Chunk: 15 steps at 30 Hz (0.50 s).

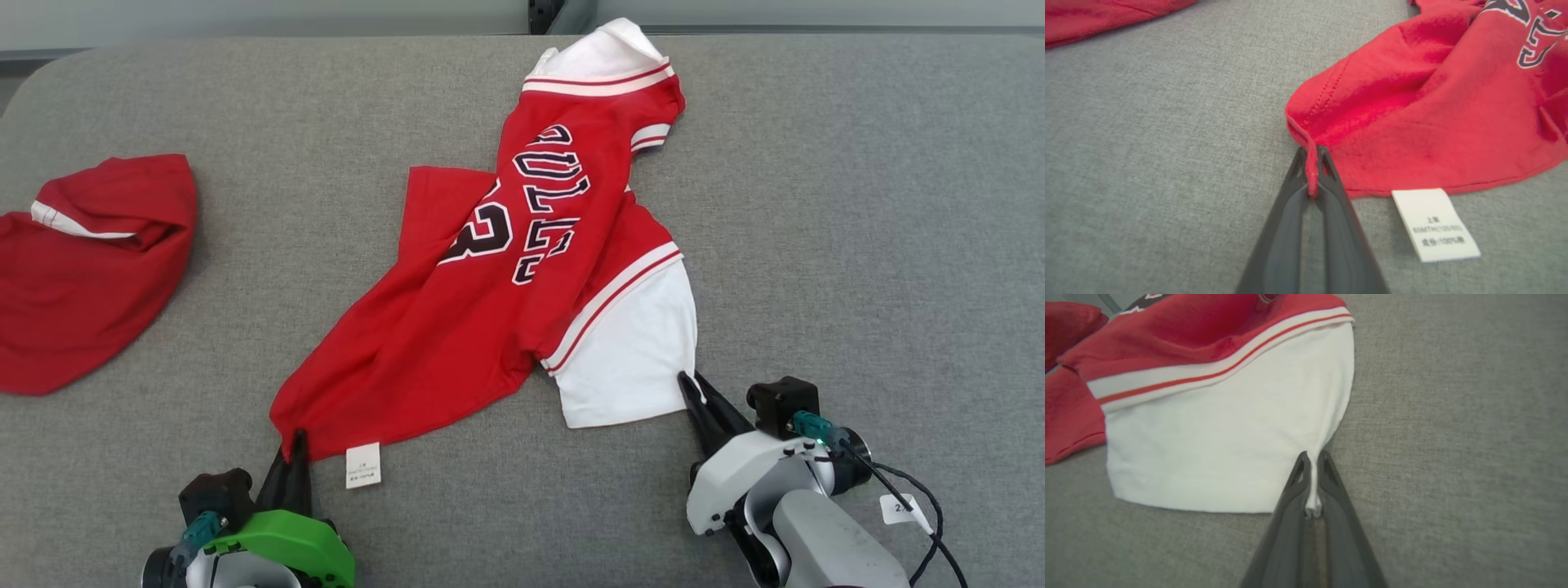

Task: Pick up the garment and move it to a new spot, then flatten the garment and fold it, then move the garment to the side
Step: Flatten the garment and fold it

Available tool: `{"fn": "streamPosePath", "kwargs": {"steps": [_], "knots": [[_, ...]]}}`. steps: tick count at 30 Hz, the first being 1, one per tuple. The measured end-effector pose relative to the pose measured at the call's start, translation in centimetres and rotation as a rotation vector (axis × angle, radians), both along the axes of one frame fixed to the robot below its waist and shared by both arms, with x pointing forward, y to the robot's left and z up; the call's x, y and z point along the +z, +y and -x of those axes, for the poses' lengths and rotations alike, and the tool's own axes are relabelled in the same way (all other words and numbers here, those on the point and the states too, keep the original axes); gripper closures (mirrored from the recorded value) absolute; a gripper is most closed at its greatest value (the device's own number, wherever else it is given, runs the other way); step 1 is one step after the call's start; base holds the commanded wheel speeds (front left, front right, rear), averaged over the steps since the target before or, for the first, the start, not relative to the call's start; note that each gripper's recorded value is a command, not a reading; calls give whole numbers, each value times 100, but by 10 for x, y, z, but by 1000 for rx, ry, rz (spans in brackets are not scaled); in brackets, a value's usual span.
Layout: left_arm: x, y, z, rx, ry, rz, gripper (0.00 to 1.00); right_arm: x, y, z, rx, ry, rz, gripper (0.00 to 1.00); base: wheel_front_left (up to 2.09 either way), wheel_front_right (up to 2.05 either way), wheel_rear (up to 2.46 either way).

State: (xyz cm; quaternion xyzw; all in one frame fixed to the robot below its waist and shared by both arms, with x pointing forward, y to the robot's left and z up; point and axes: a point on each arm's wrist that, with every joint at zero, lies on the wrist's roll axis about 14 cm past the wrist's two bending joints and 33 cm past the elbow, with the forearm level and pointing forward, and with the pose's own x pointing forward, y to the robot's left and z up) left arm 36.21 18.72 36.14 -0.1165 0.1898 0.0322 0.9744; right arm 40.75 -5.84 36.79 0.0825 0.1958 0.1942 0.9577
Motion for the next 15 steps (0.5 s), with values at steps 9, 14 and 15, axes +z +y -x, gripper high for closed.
{"fn": "streamPosePath", "kwargs": {"steps": [9, 14, 15], "knots": [[57, -9, -19, -52, -194, -23, 100, 68, -19, -22, -99, -184, -95, 100, 0, 0, 0], [129, -8, -47, -73, -416, -64, 100, 166, -46, -50, -165, -463, -158, 100, 0, 0, 0], [146, -8, -54, -82, -464, -79, 100, 187, -53, -55, -176, -522, -163, 100, 0, 0, 0]]}}
